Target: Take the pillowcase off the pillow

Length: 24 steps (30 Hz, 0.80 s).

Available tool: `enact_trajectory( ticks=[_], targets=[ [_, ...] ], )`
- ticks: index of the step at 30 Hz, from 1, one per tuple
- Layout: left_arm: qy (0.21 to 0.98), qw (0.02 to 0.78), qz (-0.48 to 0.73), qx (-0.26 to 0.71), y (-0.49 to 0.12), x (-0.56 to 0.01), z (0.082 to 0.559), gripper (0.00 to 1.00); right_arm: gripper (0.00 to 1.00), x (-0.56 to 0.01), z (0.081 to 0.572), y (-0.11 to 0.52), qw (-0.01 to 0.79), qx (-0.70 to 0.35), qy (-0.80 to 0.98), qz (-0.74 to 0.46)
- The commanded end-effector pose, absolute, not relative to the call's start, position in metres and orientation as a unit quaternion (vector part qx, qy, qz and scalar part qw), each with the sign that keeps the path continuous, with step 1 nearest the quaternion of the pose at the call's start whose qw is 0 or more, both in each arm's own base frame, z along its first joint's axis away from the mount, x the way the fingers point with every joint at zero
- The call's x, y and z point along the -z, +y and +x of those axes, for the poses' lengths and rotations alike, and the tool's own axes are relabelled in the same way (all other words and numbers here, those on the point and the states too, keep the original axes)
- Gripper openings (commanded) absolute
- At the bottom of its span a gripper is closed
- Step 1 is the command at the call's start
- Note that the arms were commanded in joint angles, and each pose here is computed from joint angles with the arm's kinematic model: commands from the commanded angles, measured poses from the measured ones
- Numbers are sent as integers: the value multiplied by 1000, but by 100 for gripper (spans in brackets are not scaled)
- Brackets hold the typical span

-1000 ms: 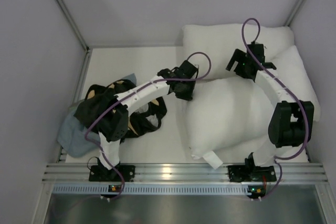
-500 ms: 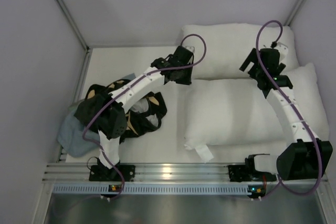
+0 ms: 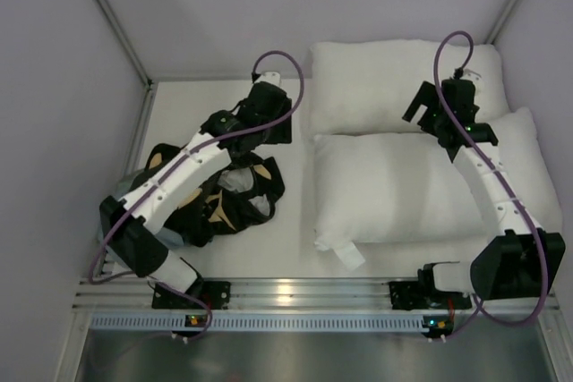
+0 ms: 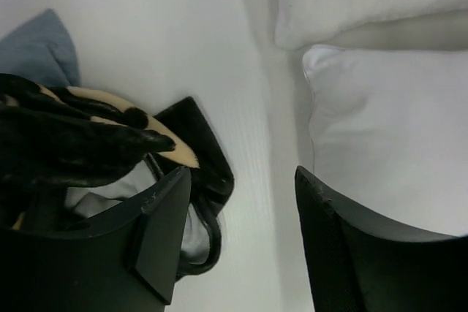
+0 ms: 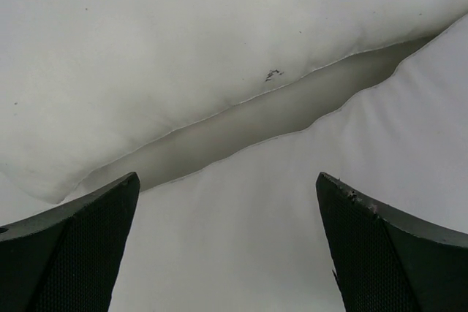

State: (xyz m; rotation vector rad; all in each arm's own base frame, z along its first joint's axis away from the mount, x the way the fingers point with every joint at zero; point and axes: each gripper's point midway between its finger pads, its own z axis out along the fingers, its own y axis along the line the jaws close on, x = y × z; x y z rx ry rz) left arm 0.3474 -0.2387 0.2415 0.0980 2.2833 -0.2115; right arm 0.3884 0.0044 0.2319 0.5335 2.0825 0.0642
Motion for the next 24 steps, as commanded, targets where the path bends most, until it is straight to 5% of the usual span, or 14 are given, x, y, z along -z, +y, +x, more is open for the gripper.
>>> enact_trajectory(
  ticks=[1, 9, 24],
  targets=[
    [888, 455, -4, 74, -203, -275, 343, 66, 99, -263, 381, 8, 508, -46, 836, 203],
    [901, 418, -26, 115, -185, -253, 321, 79, 99, -276, 341, 8, 526, -29, 829, 188],
    [837, 343, 21, 425, -231, -239, 254, 81, 99, -254, 273, 25, 515, -32, 839, 172]
  ],
)
